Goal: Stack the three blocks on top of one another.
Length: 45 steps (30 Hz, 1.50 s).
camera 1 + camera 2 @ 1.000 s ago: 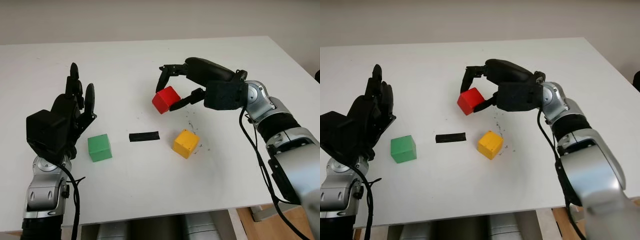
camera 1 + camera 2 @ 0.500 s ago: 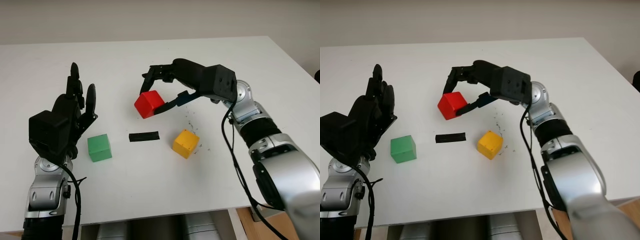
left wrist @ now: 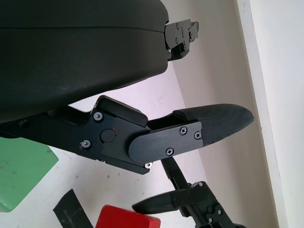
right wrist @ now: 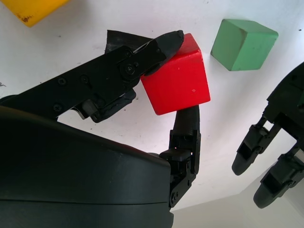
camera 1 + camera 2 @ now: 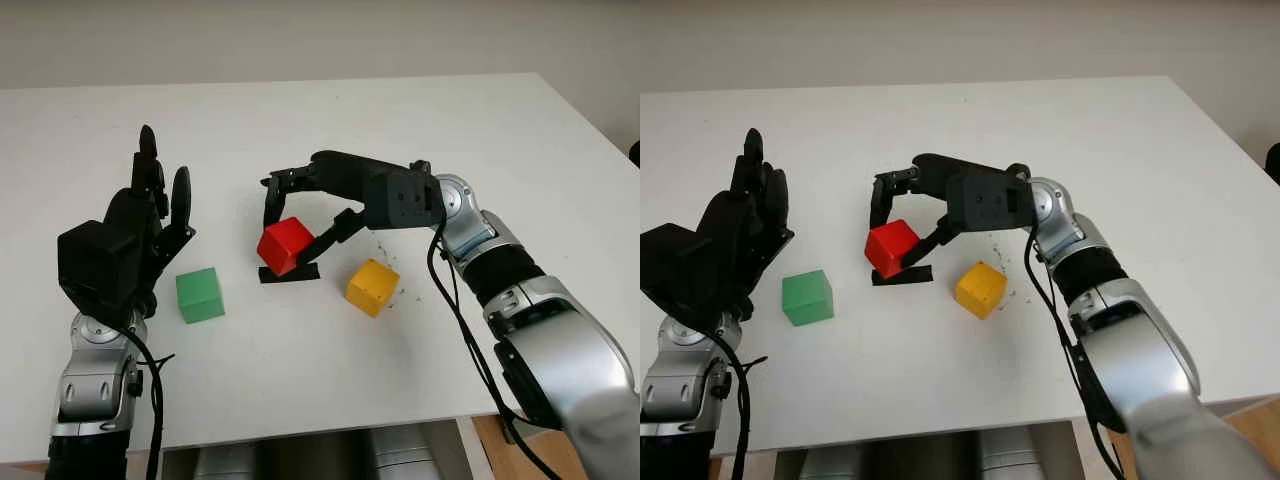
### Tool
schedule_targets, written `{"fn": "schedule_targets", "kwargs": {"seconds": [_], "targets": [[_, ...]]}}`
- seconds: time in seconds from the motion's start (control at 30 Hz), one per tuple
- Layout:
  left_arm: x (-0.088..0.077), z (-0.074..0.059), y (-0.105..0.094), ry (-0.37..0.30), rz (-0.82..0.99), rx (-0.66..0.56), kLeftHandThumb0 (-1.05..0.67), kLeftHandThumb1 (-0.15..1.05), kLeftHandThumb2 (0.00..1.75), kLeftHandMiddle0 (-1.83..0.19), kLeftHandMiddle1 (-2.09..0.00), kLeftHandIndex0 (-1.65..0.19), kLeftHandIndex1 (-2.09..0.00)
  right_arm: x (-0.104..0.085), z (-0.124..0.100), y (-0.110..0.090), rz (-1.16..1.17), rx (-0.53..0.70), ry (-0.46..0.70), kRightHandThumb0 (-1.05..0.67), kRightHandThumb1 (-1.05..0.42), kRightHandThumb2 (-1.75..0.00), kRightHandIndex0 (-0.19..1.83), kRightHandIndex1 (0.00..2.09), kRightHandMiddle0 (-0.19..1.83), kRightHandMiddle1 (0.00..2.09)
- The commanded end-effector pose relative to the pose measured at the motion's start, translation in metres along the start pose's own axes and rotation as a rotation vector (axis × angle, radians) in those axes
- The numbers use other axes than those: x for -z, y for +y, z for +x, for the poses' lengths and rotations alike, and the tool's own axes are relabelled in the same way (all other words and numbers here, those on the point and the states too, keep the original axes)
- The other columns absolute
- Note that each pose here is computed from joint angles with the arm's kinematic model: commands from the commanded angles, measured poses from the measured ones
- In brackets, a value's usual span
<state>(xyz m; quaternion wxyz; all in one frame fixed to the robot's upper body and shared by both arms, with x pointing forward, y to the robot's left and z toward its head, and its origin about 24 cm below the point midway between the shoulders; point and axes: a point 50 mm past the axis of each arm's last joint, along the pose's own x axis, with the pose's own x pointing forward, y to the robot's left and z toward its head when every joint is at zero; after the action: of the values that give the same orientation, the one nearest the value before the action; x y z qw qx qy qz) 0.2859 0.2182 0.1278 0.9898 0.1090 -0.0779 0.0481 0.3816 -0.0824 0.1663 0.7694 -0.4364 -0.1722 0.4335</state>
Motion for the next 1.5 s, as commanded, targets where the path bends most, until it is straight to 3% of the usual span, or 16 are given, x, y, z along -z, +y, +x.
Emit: {"fn": "schedule_targets", "kwargs": {"seconds": [0.0, 0.97, 1.4, 1.47], "targets": [[-0.0013, -0.0026, 0.0, -0.014, -0.007, -0.005, -0.8, 1.05, 0.69, 0.19, 0.0, 0.19, 0.0, -0.0002, -0.0001, 0.0011, -0.029, 0.001, -0.005, -0.42, -0.88, -0.05, 0.22, 0.04, 0.46, 1.57], [0.0015, -0.0041, -0.0019, -0.006, -0.019, -0.013, -0.83, 1.05, 0.67, 0.19, 0.0, 0.19, 0.0, 0.0064, 0.0053, 0.0059, -0.189, 0.011, 0.063, -0.43, -0.9, -0.06, 0.2, 0.05, 0.41, 1.55], [0.0007, -0.0042, -0.0017, -0.013, -0.017, -0.017, -0.83, 1.05, 0.67, 0.19, 0.0, 0.19, 0.0, 0.0082, 0.0074, 0.01, -0.208, 0.016, 0.074, -0.4, -0.92, -0.06, 0.18, 0.04, 0.38, 1.47], [0.0005, -0.0042, -0.0016, -0.012, -0.016, -0.016, -0.83, 1.05, 0.67, 0.19, 0.0, 0.19, 0.0, 0.0093, 0.0073, 0.0106, -0.203, 0.012, 0.082, -0.45, -0.92, -0.06, 0.16, 0.04, 0.32, 1.37]]}}
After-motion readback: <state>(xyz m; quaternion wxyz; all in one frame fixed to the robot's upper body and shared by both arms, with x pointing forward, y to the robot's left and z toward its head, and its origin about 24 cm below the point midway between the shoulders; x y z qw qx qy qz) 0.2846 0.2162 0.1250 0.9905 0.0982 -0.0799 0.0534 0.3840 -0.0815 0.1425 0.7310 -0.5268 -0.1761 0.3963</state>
